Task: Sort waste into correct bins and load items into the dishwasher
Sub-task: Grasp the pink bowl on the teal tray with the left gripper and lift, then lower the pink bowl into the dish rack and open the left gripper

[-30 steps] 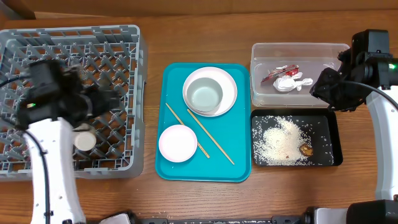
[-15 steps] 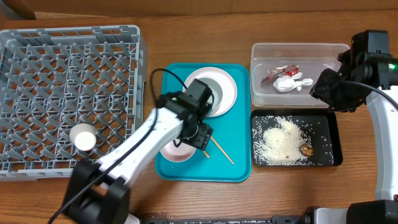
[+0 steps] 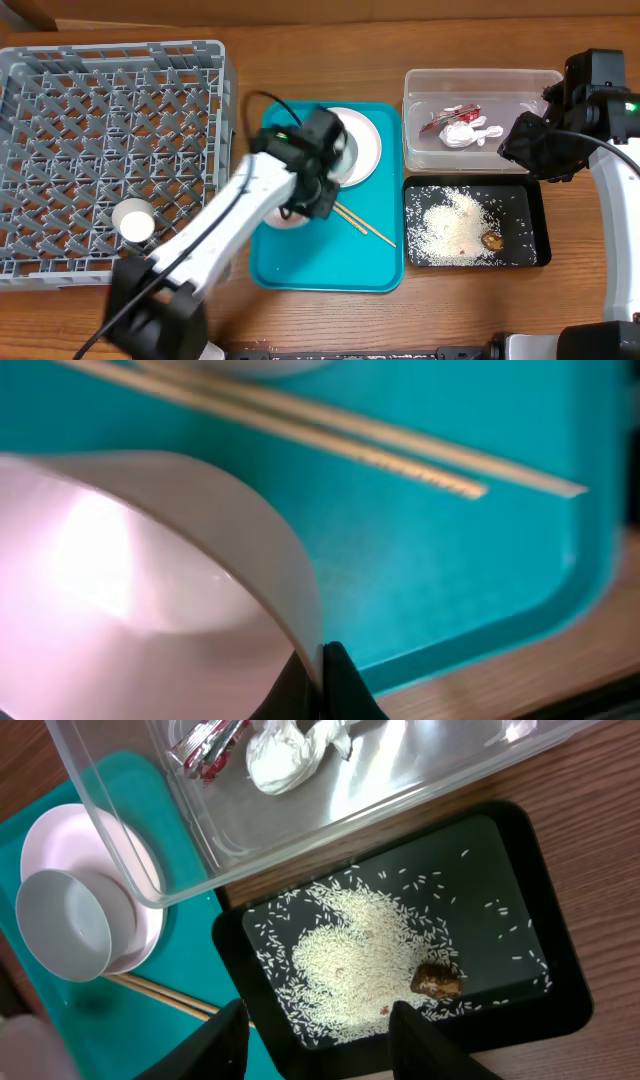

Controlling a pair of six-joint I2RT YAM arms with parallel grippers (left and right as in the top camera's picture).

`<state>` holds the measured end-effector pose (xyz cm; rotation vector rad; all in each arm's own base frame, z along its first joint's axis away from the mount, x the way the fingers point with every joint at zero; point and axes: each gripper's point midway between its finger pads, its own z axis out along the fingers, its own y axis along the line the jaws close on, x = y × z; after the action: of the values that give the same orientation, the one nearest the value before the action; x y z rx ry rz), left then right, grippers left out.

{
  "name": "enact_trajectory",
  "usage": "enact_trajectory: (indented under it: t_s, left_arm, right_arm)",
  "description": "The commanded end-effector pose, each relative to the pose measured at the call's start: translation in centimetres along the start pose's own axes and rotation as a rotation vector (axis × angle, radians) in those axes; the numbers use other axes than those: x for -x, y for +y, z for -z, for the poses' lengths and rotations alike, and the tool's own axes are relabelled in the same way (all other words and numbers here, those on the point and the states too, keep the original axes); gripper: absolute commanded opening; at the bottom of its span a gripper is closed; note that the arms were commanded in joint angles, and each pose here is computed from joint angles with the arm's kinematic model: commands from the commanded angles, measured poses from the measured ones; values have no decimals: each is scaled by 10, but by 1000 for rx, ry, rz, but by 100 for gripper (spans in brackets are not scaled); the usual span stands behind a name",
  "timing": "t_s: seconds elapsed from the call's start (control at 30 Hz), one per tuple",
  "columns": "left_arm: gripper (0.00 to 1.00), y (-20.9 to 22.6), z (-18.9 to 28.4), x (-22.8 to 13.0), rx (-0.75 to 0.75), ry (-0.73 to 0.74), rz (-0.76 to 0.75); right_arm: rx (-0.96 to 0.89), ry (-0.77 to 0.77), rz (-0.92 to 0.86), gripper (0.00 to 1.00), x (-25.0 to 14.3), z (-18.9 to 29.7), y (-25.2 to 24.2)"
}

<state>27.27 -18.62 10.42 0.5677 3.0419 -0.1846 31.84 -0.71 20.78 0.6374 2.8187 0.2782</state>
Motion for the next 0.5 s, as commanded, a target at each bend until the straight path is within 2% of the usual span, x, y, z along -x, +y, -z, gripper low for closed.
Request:
enact_trajectory:
  t_s: [0.0, 0.07, 0.13, 0.33, 0.47]
  left_arm:
    - [4, 33, 100, 31, -7, -294, 48]
    - [4, 53, 128, 36, -27, -382, 54]
    - [4, 76, 153, 43, -122, -479, 27]
    - [4, 140, 171, 43, -369, -620, 69]
    - [4, 199, 166, 41, -538, -732, 147]
  right_arm:
    - [-1, -24, 13, 47, 3, 5, 1]
    - [-1, -24, 13, 47, 3, 5, 1]
    - [-1, -24, 13, 47, 3, 5, 1]
    - [-1, -23, 12, 47, 3, 5, 1]
    - [-4, -14, 11, 47, 1, 5, 0]
